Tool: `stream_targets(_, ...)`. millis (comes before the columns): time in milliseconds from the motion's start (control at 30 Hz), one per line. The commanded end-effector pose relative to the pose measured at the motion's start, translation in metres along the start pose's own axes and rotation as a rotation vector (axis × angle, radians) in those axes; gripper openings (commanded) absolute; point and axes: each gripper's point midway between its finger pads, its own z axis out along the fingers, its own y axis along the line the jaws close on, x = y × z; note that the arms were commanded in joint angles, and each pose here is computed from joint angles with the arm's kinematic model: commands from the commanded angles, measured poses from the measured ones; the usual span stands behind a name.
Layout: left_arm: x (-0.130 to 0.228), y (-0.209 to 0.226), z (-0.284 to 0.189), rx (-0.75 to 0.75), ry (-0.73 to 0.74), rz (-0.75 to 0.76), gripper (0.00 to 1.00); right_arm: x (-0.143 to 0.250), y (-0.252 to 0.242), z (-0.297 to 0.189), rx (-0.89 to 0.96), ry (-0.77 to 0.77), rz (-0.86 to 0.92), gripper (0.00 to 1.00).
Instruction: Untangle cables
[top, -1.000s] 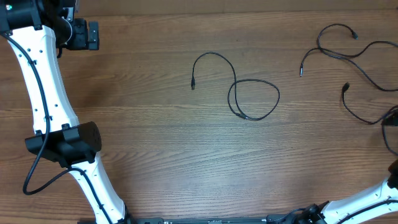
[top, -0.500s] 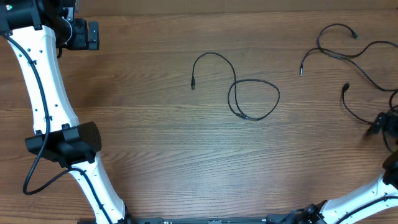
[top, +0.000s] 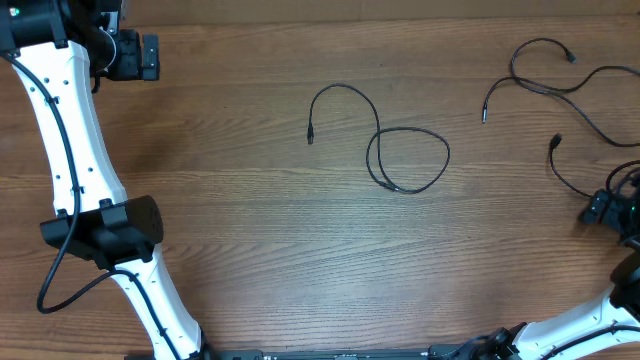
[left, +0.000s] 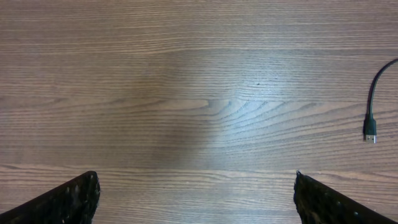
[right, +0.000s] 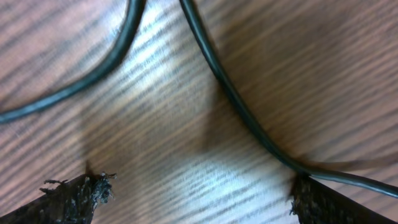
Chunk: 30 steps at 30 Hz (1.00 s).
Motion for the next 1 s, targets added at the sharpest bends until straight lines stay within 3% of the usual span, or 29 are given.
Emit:
stream_targets(0, 0.0, -0.004, 0.007, 0.012, 0.01, -0.001, 1.0, 0.02, -0.006, 0.034, 0.033, 0.076, -0.004, 1.0)
stream_targets(433, 0.0, -0.004, 0.007, 0.012, 0.01, -0.001, 0.99, -0.059, -0.016, 0.032, 0.059, -0.25, -0.008, 1.0)
stream_targets(700, 0.0, -0.004, 0.007, 0.012, 0.01, -0.001, 1.0, -0.09, -0.023, 0.026, 0.089, -0.368, -0.015, 1.0)
stream_targets(967, 0.0, -0.004, 0.007, 0.012, 0.01, -0.001, 1.0, -0.111, 0.014, 0.002, -0.144, -0.423, -0.06, 1.0)
